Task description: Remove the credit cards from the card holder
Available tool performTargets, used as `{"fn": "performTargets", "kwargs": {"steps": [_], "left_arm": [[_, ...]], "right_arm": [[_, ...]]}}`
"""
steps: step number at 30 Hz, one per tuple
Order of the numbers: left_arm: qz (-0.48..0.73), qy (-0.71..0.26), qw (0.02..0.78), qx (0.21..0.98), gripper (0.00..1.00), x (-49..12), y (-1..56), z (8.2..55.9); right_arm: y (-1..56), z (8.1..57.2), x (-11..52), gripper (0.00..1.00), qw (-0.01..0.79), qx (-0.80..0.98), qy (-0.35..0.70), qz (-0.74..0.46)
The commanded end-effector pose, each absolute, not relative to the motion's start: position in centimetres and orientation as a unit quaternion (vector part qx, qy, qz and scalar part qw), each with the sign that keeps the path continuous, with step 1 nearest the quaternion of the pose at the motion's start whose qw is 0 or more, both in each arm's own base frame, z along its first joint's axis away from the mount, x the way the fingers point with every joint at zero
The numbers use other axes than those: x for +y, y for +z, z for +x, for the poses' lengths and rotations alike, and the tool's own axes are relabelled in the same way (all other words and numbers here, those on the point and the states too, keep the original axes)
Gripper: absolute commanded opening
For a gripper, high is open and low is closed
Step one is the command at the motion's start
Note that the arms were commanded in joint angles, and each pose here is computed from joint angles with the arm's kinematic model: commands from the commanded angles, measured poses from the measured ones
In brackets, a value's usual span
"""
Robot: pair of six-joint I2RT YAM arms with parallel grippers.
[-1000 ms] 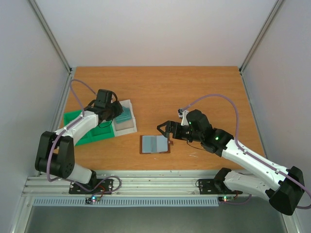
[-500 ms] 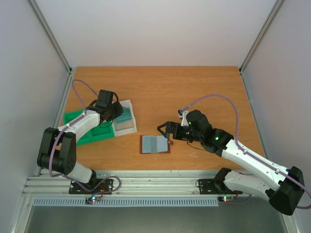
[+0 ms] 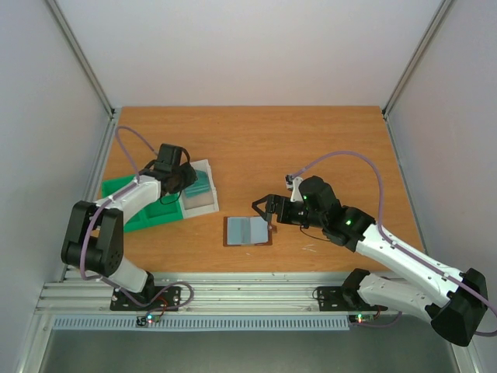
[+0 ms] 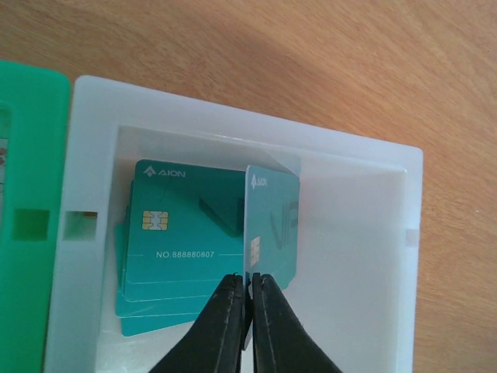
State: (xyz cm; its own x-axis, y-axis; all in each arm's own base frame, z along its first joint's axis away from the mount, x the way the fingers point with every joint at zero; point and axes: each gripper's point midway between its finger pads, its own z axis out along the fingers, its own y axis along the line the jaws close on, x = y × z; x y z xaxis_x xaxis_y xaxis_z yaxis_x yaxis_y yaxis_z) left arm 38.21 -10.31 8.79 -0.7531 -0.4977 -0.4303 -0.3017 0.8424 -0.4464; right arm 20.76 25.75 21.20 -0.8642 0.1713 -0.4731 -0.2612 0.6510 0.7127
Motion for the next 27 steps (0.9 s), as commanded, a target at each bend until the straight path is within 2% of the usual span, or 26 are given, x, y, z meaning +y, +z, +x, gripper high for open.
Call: {"fn": "performTargets", "kwargs": {"steps": [1, 11, 17, 27], "left_arm": [[-0.218, -0.166, 0.303, 0.913, 0.08, -9.8, 9.5, 39.7], [-0.215, -0.168, 0.299, 0.914, 0.13, -9.9, 9.5, 39.6], [-0.211, -0.173, 0.3, 0.914, 0.22, -10.1, 10.3, 39.8], [-0.205, -0.18, 0.304, 0.913, 0.29, -10.3, 11.1, 39.8]], "right_arm": [[22.7, 21.1, 25.5, 0.98, 0.279, 0.865, 0.416, -0.032], [22.7, 21.0, 25.7, 0.98, 0.278, 0.865, 0.415, -0.046], [22.8, 21.4, 25.0, 0.98, 0.288, 0.872, 0.395, -0.036], [22.9, 22.0, 23.7, 0.98, 0.313, 0.879, 0.358, -0.032]]}}
